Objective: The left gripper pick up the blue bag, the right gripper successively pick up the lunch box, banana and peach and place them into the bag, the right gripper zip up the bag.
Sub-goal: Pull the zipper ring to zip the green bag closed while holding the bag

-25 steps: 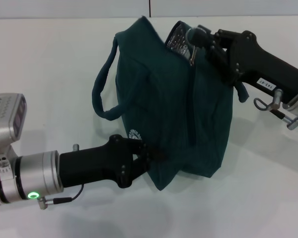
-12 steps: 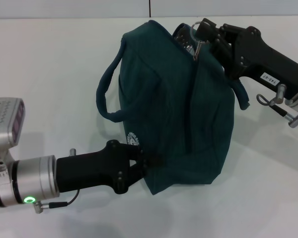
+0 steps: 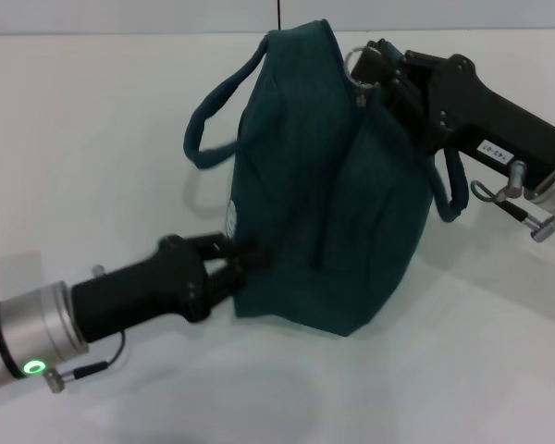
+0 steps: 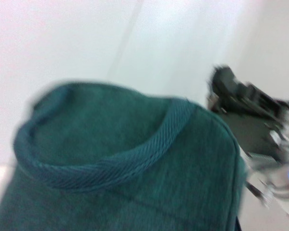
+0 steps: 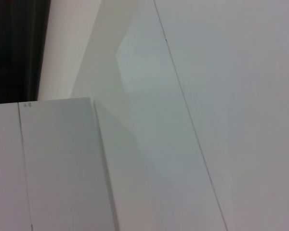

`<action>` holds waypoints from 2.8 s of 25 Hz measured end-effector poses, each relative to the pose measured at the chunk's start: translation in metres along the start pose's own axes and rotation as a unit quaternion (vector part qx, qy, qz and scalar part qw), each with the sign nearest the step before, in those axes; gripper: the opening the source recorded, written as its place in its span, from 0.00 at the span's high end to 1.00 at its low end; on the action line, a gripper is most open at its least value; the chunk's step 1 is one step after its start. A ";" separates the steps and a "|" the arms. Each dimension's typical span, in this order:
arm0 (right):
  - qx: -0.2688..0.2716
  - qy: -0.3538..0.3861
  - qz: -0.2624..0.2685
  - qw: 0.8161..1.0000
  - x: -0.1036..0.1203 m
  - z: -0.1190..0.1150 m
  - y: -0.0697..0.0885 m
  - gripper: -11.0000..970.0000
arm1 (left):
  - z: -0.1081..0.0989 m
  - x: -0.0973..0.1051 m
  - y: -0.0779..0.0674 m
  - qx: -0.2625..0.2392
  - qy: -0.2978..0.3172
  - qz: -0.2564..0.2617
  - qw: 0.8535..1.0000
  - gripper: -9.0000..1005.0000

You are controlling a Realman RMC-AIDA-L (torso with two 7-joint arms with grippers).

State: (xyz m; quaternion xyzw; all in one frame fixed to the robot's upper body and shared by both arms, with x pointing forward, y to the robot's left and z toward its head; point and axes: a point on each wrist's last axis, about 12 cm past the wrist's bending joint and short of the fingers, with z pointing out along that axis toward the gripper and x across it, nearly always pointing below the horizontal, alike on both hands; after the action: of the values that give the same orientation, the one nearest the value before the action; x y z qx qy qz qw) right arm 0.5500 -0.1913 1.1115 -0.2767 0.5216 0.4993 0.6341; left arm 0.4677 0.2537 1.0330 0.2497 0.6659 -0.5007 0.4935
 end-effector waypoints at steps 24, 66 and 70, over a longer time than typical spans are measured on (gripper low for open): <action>-0.004 0.003 -0.013 1.000 -0.007 0.021 -0.009 0.90 | 0.033 -0.051 0.017 0.014 -0.086 0.078 0.993 0.35; 0.039 -0.005 -0.009 0.999 -0.009 0.013 -0.018 0.89 | 0.035 -0.055 0.016 0.057 -0.041 0.085 0.994 0.93; 0.043 -0.003 -0.010 0.999 -0.010 0.015 -0.020 0.89 | 0.035 -0.056 0.013 0.071 -0.037 0.086 0.993 0.93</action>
State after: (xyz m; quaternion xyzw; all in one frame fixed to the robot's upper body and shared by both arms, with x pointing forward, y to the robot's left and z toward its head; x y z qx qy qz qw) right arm 0.5750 -0.1885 1.1216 -0.2531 0.5378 0.4708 0.6520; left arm 0.5143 0.2357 1.0778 0.3215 0.5862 -0.5111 0.5402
